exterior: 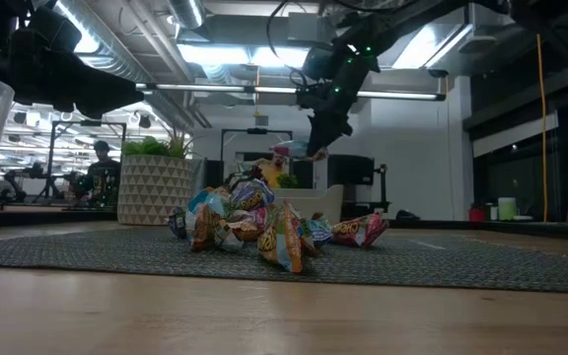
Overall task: Pick and place Granola Bars by type
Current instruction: Put the red granola bar into the gray bin
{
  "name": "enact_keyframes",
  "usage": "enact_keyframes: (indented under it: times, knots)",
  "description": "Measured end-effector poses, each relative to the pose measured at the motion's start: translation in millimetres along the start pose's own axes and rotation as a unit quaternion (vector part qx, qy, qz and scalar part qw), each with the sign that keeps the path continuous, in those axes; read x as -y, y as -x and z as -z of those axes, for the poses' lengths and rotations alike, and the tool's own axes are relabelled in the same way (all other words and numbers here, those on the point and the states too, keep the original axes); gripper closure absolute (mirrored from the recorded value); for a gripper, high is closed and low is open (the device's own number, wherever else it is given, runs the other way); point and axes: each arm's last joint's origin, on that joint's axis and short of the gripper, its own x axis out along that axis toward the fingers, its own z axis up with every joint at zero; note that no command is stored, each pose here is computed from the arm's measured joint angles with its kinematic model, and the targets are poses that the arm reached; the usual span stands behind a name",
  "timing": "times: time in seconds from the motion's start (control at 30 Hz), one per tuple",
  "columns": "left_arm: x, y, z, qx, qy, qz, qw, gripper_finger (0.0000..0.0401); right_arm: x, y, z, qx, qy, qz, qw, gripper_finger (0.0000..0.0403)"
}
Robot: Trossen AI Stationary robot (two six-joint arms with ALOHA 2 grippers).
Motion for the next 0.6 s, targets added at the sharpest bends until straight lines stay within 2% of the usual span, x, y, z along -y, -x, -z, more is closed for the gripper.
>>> enact_keyframes:
  times: [0.27, 0.6]
  knots:
    - [0.0, 0.0, 0.0, 0.0, 0.0, 0.0, 1.0, 0.021, -0.5, 0.0, 1.1, -0.006, -0.001, -0.001, 1.0, 0.0338]
    - [0.0, 0.0, 0.0, 0.0, 0.0, 0.0, 1.0, 0.021, -2.1, -0.2, 0.9, -0.006, 0.002, -0.002, 1.0, 0.0334]
